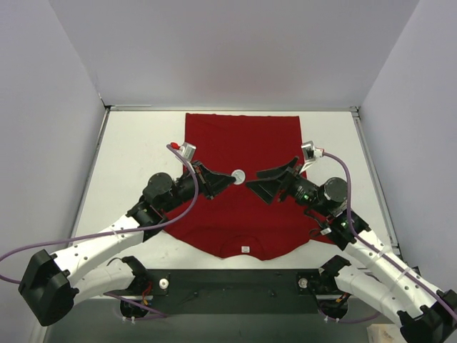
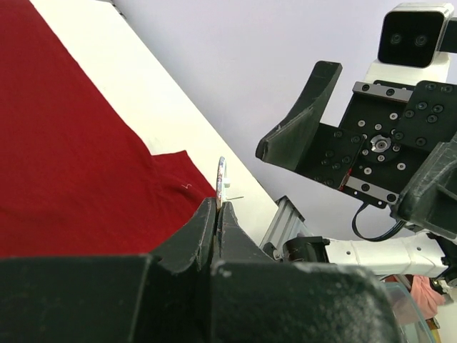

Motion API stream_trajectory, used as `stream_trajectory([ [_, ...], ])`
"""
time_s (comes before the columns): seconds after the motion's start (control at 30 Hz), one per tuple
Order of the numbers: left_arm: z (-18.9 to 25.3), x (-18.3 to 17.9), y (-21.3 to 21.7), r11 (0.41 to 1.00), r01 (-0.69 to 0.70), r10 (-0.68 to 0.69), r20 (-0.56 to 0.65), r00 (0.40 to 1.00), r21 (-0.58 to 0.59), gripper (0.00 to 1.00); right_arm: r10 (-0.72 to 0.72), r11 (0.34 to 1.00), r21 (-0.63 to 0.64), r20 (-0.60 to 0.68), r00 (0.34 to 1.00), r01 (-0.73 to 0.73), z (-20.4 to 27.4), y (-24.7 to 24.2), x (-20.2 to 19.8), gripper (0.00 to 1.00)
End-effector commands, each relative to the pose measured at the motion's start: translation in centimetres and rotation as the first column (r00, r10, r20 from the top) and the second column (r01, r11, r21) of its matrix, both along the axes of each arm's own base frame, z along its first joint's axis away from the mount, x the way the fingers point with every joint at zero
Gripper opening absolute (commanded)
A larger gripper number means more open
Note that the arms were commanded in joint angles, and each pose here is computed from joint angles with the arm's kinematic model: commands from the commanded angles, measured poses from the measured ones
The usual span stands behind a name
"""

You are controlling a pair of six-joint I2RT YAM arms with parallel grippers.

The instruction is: Pin the brooch onto the clothing

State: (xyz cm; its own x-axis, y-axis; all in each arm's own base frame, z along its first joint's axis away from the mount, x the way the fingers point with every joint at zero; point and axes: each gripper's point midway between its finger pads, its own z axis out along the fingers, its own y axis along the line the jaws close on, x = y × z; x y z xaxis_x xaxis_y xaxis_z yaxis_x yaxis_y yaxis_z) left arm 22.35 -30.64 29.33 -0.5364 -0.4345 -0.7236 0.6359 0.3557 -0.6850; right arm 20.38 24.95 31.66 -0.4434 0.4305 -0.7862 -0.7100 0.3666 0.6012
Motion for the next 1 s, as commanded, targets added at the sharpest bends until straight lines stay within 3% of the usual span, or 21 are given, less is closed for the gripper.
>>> stream_trajectory([
  [0.0, 2.9, 0.2, 0.0, 0.999, -0.009, 0.011, 0.061, 0.998, -0.034, 0.0, -0.031, 1.0, 0.0, 0.029, 0.999, 0.031, 0.2, -0.2, 0.7, 0.91],
  [0.23, 1.2, 1.1, 0.6, 0.993, -0.067, 0.062, 0.045, 0.997, 0.1, 0.0, -0.019, 0.999, -0.028, 0.005, 1.0, 0.019, -0.6, 0.3, 1.2, 0.93],
  [0.37, -0.8, 1.6, 1.5, 0.969, -0.104, 0.094, 0.056, 0.994, 0.225, 0.0, -0.004, 0.999, -0.046, 0.005, 1.0, 0.004, -1.1, 0.6, 1.3, 1.0],
  [0.6, -5.6, 3.0, 5.1, 0.848, -0.222, 0.222, 0.057, 0.973, 0.482, 0.0, -0.007, 0.998, -0.061, -0.015, 1.0, 0.006, -1.9, 0.4, 1.9, 1.0],
  [0.77, -8.0, 4.4, 7.8, 0.728, -0.319, 0.333, 0.093, 0.938, 0.607, 0.0, -0.002, 0.998, -0.07, -0.033, 0.999, 0.0, -2.4, 0.4, 2.3, 1.0],
  [0.97, -10.8, 5.1, 9.3, 0.621, -0.334, 0.359, 0.122, 0.925, 0.709, 0.0, 0.004, 0.997, -0.073, -0.055, 0.998, -0.008, -2.9, 0.5, 2.5, 1.0],
])
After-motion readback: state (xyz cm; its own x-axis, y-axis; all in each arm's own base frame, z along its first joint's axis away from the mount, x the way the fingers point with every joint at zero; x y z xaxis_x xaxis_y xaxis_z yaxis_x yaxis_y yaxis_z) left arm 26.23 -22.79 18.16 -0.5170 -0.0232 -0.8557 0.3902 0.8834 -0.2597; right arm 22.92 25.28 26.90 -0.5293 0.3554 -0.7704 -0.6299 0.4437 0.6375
